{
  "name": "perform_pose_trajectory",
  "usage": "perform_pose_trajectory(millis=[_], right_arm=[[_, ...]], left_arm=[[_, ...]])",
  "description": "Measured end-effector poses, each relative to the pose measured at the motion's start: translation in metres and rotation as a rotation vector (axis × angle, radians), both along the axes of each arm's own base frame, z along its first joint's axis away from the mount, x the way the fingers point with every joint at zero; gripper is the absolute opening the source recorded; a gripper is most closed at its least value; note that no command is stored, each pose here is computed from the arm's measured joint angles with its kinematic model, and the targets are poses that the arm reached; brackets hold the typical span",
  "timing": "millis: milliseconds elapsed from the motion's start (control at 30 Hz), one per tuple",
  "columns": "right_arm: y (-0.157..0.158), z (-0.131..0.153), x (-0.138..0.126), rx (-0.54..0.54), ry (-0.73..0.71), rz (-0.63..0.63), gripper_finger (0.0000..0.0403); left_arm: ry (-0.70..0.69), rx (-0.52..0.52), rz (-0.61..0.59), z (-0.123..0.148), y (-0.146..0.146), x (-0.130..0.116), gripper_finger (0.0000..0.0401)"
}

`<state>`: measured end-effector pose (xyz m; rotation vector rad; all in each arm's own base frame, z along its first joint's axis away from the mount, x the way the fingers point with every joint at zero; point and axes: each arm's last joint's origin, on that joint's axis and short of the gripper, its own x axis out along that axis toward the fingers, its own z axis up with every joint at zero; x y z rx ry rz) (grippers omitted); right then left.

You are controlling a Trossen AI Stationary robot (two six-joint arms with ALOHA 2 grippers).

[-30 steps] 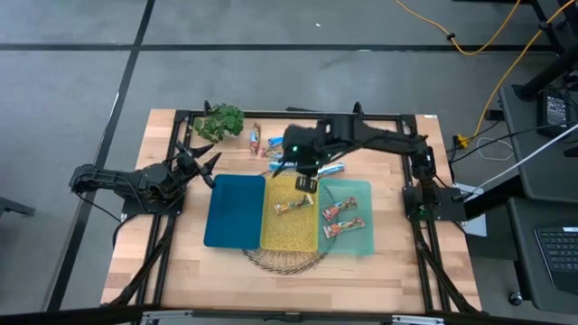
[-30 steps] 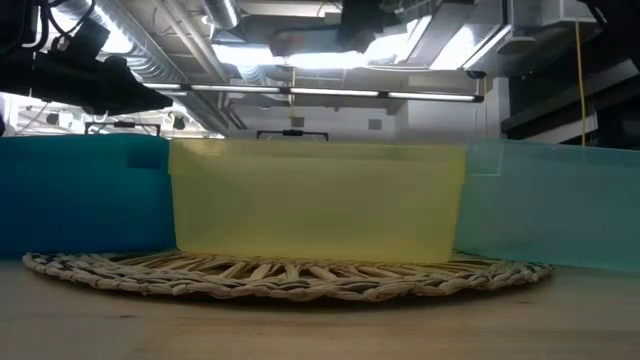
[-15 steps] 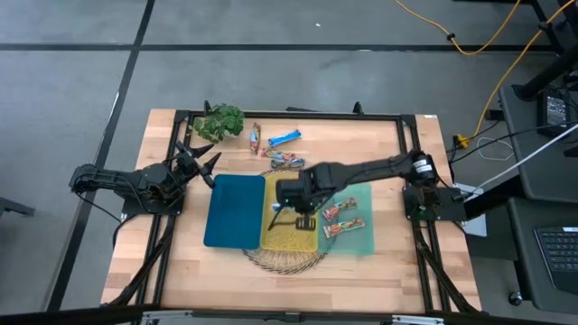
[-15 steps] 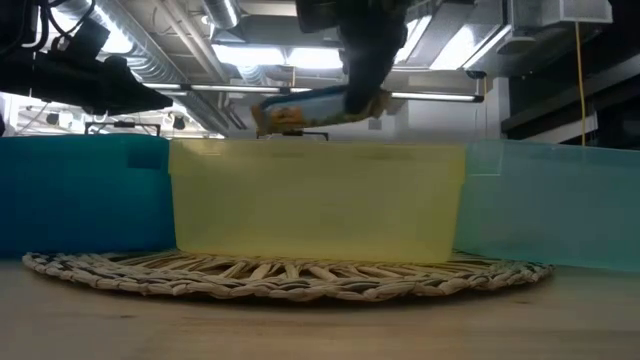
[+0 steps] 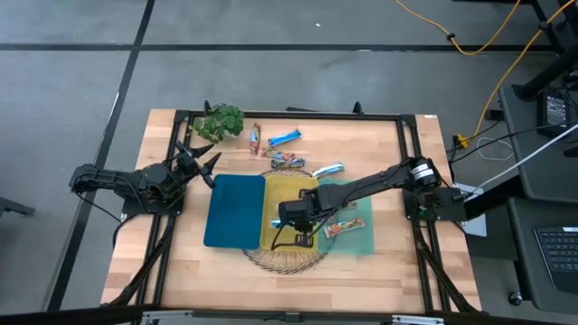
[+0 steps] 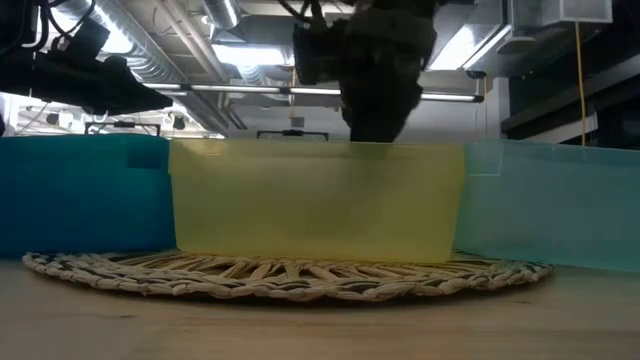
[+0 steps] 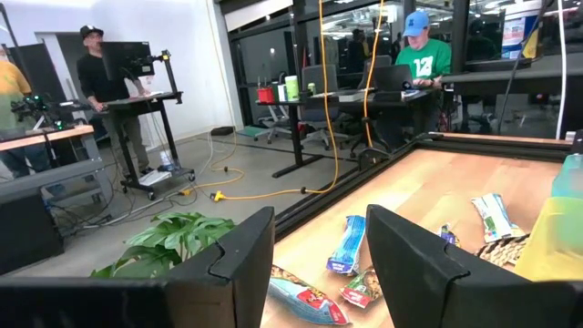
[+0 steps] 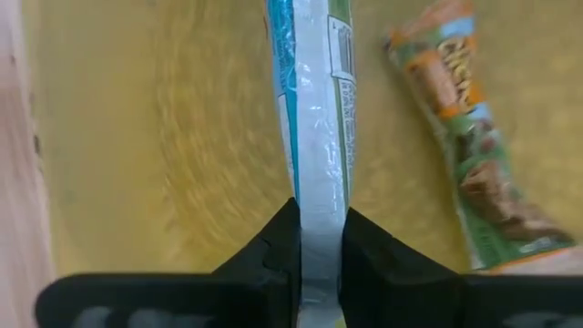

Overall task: Pick and place Granola Bars by type
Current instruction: Put the yellow granola bar into the yellow bin

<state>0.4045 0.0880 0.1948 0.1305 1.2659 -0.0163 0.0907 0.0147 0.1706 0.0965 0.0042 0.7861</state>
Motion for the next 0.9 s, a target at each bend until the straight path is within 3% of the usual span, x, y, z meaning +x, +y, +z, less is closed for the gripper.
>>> perform_pose_trajectory(millis=[233, 533, 900], right_arm=[[-0.001, -0.022, -0.008, 0.052, 0.036, -0.01, 0.0055], [0.0, -0.024, -0.005, 0.06, -0.004, -0.006, 0.0059], [-0.001, -0.022, -0.004, 0.034, -0.008, -0.016, 0.0136]], left_arm=[[0.0, 0.0, 0.0, 0.0, 0.0, 0.0, 0.0169], [0.0, 0.0, 0.0, 0.0, 0.0, 0.0, 0.0169], [0.0, 0.0, 0.0, 0.0, 0.0, 0.0, 0.0169]])
